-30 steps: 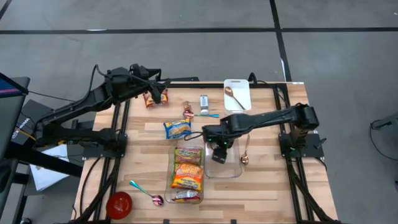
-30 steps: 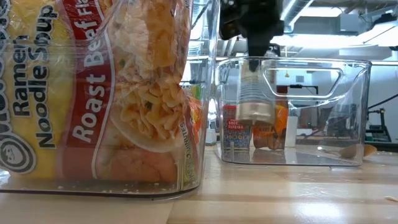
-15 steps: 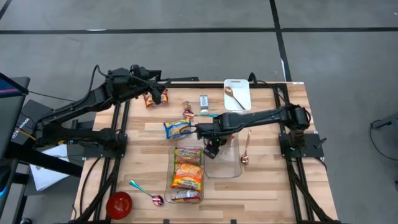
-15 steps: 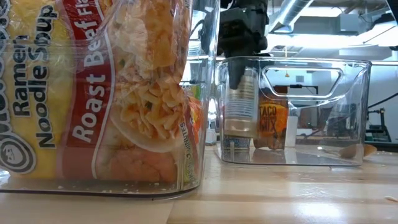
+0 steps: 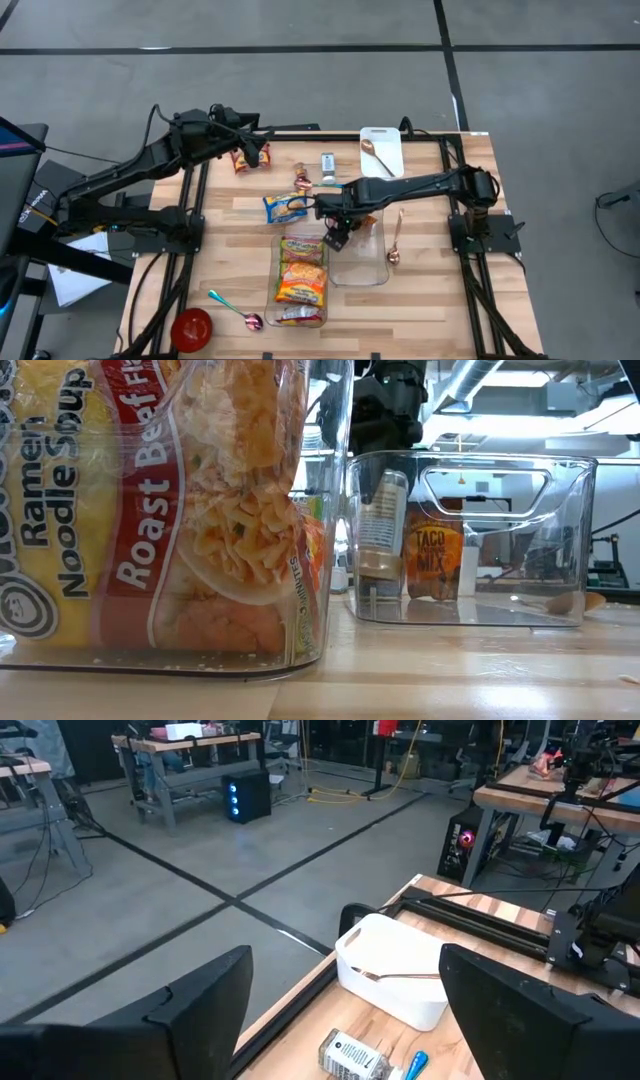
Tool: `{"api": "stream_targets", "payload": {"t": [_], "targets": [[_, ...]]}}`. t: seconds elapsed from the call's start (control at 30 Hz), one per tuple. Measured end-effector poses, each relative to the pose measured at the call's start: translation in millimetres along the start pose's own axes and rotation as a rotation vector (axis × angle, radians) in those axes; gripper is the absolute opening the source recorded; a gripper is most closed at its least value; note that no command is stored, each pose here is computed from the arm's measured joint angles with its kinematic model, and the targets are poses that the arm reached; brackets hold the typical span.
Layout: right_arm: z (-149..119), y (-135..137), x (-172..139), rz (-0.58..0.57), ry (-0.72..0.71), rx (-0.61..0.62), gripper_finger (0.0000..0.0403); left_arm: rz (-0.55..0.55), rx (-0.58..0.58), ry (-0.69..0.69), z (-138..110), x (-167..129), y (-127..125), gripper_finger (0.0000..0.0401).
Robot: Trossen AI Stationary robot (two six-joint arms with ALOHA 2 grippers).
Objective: Pick & Place Food Item
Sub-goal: Put the gold seasoning bottle into the right transparent bin, then put the gold spoon into the white bin
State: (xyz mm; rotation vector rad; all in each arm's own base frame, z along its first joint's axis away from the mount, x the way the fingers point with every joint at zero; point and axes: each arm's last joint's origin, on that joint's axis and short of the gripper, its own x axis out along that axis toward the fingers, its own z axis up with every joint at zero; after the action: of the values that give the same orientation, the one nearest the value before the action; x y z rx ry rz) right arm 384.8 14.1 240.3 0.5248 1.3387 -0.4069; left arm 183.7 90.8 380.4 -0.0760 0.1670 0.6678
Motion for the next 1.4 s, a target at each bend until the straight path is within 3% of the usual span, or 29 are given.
{"api": "stream_targets", "payload": {"t": [0.27, 0.5, 0.77, 1.07, 1.4], "targets": [[-0.4, 0.6, 0.0, 0.002, 0.000, -0.011, 0.0275, 0.000, 0.001, 0.000, 0.0, 0.0, 0.0, 0.0314], [0.5, 0.9, -0.2, -0.004, -0.016, -0.011, 0.0336, 0.000, 0.002, 0.000, 0.0, 0.0, 0.0, 0.0314], [2.3, 1.1, -3.8, -0.001, -0.053, 0.004, 0.0320, -0.014, 0.004, 0.006, -0.6, 0.0, -0.4, 0.0314], [-2.9, -15.3, -67.3, -0.003, -0.227, 0.088, 0.0316, -0.016, 0.007, 0.016, -1.5, 0.0, -0.4, 0.0314], [-53.0, -56.8, -126.9, -0.169, -0.222, 0.170, 0.0316, -0.015, 0.007, 0.026, -2.5, 0.0, -0.3, 0.0314]]}}
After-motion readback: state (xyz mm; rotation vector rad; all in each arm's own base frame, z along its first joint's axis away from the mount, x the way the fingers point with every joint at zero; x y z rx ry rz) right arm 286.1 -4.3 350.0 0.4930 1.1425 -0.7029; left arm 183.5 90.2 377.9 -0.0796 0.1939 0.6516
